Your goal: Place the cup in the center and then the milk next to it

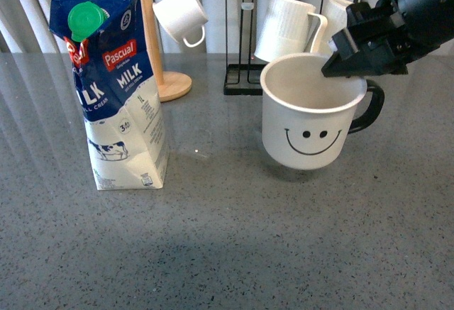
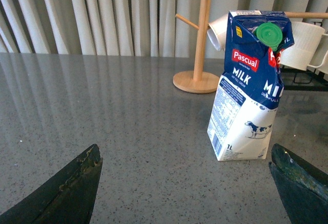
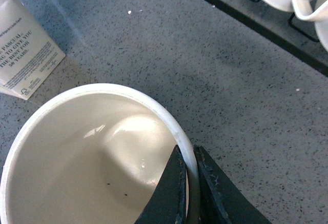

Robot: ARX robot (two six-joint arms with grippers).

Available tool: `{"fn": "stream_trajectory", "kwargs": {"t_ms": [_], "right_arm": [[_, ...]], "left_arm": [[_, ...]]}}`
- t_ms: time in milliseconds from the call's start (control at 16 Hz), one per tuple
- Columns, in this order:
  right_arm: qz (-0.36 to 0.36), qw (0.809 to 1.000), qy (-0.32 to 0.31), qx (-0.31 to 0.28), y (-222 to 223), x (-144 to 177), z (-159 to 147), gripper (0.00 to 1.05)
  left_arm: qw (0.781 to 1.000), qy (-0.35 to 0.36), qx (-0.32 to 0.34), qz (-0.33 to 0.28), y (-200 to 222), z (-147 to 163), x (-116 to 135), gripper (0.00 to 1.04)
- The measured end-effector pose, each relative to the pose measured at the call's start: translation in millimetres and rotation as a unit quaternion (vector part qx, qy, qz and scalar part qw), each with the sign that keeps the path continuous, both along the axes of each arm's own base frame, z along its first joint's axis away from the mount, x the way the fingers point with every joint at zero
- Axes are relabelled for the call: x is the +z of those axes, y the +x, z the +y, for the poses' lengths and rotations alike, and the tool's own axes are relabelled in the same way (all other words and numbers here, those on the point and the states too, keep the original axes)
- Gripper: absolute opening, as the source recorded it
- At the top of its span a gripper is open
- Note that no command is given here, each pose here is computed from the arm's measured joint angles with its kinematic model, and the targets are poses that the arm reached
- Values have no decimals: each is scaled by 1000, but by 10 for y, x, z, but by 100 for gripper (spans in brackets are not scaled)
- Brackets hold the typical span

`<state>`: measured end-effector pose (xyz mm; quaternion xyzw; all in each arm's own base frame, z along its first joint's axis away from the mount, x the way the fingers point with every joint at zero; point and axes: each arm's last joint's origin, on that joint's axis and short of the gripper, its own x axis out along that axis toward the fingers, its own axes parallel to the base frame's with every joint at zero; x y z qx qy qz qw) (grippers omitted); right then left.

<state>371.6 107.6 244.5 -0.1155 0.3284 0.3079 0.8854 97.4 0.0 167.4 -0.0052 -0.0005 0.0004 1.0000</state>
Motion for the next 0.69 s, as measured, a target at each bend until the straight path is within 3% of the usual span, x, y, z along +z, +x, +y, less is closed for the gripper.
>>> {"fn": "stream_trajectory", "kwargs": {"t_ms": [688], "right_arm": [[28, 999, -19, 21, 138, -259, 130, 4]], "left_arm": [[1000, 0, 0, 0, 0, 0, 0, 98]]}}
